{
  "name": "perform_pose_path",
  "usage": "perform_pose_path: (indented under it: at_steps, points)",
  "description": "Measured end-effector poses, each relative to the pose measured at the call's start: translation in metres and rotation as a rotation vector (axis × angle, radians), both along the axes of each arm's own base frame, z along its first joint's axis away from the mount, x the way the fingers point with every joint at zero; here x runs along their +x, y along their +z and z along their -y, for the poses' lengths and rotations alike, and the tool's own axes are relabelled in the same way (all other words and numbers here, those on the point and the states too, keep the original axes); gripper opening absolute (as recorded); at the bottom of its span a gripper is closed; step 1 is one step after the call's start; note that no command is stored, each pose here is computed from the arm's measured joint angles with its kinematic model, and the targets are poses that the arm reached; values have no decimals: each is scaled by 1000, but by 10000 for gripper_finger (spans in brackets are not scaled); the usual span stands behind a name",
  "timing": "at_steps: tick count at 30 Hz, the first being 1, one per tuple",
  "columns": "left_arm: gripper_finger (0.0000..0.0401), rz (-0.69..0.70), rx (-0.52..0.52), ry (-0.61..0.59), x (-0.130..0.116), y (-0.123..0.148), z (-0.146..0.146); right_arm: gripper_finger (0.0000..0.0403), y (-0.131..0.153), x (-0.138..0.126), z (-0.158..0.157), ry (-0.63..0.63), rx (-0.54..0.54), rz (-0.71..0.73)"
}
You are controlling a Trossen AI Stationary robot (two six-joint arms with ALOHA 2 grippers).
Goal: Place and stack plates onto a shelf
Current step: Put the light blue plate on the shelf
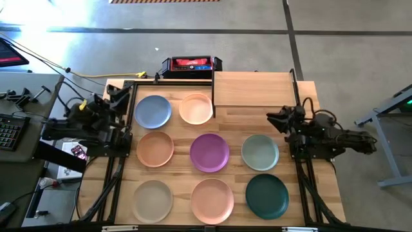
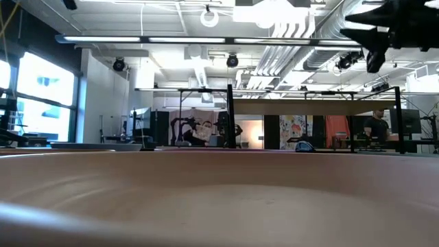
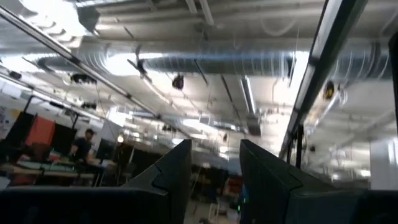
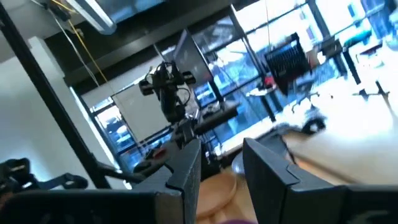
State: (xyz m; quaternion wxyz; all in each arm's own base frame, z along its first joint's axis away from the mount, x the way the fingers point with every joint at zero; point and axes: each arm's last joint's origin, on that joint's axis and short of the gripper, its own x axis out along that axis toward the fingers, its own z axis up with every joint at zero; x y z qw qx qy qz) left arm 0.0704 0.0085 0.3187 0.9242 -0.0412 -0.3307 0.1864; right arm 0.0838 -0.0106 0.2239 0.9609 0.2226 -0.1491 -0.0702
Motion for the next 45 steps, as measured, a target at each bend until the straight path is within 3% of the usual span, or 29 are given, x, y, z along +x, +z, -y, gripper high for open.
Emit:
perform_pose_path:
  at_steps: [5, 8, 12, 18, 23, 30, 37, 45]
  points:
    - [126, -120, -1, 8, 16, 24, 0, 103, 31, -3, 0, -23, -80, 10]
    - [126, -204, -17, 38, 23, 32, 0, 103, 53, -1, 0, -32, -118, -58]
    - [126, -268, -74, 59, 30, 35, -1, 103, 78, 8, 1, -20, -111, -251]
    - [126, -378, -163, 54, 37, 22, -2, 103, 96, 30, 1, 44, 27, -625]
    - [126, -448, -249, 40, 42, 11, -2, 103, 97, 52, 2, 79, 188, -861]
    - [126, -481, -274, 34, 47, 6, -2, 103, 84, 82, 0, 167, 364, -1054]
    - [126, -494, -274, 36, 50, 5, -1, 103, 65, 100, -2, 274, 433, -1189]
    - [126, -511, -273, 39, 52, 3, -1, 103, 46, 118, -15, 323, 425, -1326]
